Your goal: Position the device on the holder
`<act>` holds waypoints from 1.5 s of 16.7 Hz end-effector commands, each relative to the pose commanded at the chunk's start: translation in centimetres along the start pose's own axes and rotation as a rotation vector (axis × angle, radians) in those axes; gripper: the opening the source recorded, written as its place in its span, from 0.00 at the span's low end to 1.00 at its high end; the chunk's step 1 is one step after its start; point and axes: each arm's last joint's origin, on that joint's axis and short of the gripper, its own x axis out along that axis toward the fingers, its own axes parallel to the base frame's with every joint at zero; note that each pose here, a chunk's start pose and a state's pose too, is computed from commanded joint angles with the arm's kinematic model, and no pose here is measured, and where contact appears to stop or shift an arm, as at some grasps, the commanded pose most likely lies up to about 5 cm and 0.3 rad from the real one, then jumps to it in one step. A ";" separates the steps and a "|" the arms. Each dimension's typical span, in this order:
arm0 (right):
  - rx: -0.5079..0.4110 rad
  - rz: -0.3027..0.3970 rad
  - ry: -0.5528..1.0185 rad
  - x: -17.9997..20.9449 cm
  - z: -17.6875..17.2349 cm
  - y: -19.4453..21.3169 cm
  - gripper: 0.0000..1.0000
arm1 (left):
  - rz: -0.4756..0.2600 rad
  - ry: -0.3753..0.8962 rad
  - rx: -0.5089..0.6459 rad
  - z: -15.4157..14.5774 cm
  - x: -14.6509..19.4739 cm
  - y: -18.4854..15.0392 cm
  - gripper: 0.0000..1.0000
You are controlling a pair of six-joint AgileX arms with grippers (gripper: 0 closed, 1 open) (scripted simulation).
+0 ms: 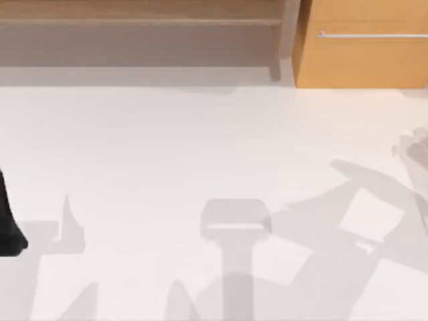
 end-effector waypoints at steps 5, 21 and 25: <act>0.017 -0.029 -0.047 -0.3 0.1 -0.9 0.00 | 0.000 0.000 0.000 0.0 0.0 0.0 1.00; 0.019 0.007 -0.080 1.4 1.2 -0.7 0.00 | 0.000 0.000 0.000 0.0 0.0 0.0 1.00; 0.006 -0.025 -0.055 3.8 0.5 -0.9 0.00 | 0.000 0.000 0.000 0.0 0.0 0.0 1.00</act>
